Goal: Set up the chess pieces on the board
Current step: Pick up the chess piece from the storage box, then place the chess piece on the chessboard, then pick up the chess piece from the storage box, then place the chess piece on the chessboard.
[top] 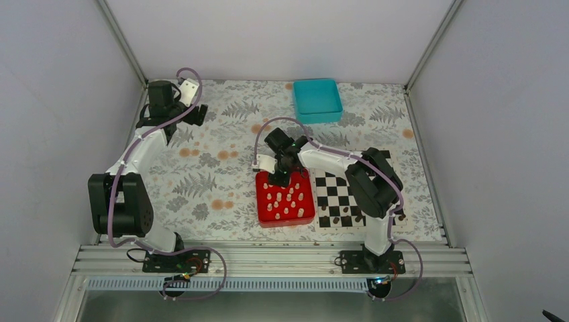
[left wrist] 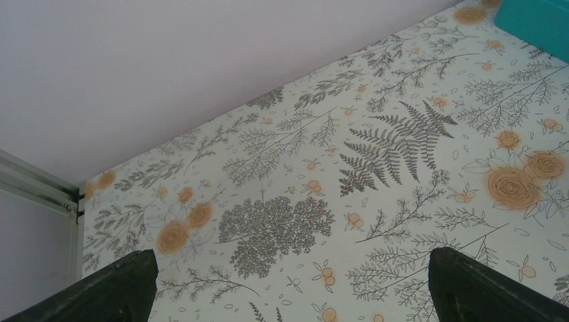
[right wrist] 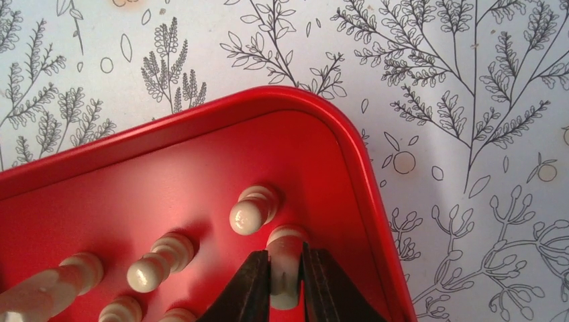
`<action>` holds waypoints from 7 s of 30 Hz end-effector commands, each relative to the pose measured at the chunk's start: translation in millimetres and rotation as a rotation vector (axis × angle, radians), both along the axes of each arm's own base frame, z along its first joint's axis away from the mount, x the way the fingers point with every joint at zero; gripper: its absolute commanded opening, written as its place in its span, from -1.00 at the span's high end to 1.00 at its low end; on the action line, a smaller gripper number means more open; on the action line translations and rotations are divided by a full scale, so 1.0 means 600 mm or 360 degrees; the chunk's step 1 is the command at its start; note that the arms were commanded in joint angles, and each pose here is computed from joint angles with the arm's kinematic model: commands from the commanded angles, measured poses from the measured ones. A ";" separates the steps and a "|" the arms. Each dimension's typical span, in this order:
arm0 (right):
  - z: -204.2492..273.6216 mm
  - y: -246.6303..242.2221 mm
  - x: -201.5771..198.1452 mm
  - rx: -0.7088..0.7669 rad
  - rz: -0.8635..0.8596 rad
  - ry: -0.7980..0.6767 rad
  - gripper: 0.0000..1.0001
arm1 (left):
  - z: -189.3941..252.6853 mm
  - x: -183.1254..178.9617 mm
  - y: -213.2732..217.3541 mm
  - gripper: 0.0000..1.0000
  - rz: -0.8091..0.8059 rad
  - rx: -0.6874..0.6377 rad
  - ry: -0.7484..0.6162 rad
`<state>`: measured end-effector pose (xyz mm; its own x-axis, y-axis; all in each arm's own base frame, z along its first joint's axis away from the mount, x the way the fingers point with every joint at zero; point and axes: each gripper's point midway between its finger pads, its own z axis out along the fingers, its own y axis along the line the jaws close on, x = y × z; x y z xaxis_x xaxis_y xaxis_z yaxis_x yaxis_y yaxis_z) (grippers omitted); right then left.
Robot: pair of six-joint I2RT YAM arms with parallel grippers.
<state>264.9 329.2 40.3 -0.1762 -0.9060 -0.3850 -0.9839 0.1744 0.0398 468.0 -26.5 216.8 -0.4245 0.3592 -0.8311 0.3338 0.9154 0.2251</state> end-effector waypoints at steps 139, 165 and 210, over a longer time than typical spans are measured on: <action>0.011 -0.109 0.006 -0.0232 -0.0094 0.0140 0.37 | -0.011 0.000 0.014 -1.00 0.0047 0.0091 -0.0005; 0.021 -0.092 0.027 -0.0161 -0.0124 0.0030 0.89 | -0.017 0.000 0.012 -1.00 0.0031 0.0095 0.0006; 0.016 -0.681 0.215 -0.0148 -0.1367 -0.0034 0.89 | -0.011 -0.005 0.007 -1.00 0.0004 0.0085 -0.0016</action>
